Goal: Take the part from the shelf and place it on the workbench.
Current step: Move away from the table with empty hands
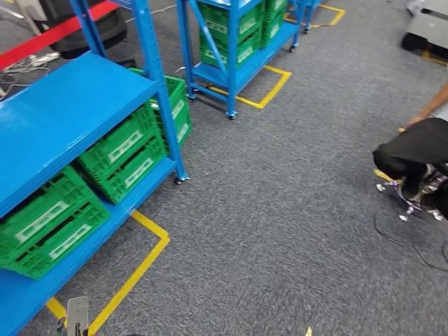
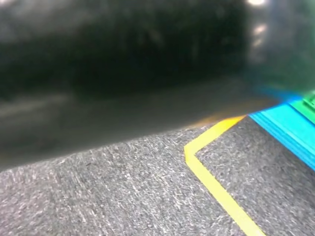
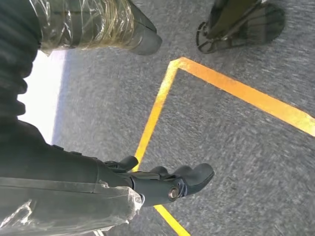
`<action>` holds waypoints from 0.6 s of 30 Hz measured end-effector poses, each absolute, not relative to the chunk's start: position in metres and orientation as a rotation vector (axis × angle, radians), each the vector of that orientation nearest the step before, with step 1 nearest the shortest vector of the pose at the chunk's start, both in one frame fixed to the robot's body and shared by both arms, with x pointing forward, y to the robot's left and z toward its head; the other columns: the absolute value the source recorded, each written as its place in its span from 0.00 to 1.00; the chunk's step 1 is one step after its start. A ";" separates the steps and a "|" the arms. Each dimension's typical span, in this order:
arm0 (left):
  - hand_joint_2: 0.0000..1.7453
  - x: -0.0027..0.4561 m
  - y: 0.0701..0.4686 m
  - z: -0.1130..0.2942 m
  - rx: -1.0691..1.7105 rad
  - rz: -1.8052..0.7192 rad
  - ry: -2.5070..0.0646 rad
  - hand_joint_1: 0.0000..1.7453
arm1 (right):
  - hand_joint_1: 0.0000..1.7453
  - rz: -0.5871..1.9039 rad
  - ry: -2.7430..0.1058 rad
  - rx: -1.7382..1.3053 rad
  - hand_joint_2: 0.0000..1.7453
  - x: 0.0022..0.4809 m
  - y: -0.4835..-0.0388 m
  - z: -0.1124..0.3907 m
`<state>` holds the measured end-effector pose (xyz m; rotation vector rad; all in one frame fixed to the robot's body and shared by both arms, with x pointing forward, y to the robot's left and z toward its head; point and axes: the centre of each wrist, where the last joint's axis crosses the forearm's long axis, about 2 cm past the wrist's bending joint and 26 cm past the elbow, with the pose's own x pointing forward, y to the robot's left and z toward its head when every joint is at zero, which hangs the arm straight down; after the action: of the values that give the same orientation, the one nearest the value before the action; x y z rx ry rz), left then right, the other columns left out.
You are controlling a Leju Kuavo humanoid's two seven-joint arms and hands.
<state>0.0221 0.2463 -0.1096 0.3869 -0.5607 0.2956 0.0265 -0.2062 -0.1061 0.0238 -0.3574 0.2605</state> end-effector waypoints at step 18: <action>0.00 0.018 0.245 -0.110 0.370 0.254 -0.563 0.00 | 0.00 0.259 -0.344 0.026 1.00 0.022 -0.205 -0.106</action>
<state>0.0183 0.2448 -0.1098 0.3704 -0.5627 0.2536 0.0225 -0.2054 -0.1063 0.0262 -0.3444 0.2585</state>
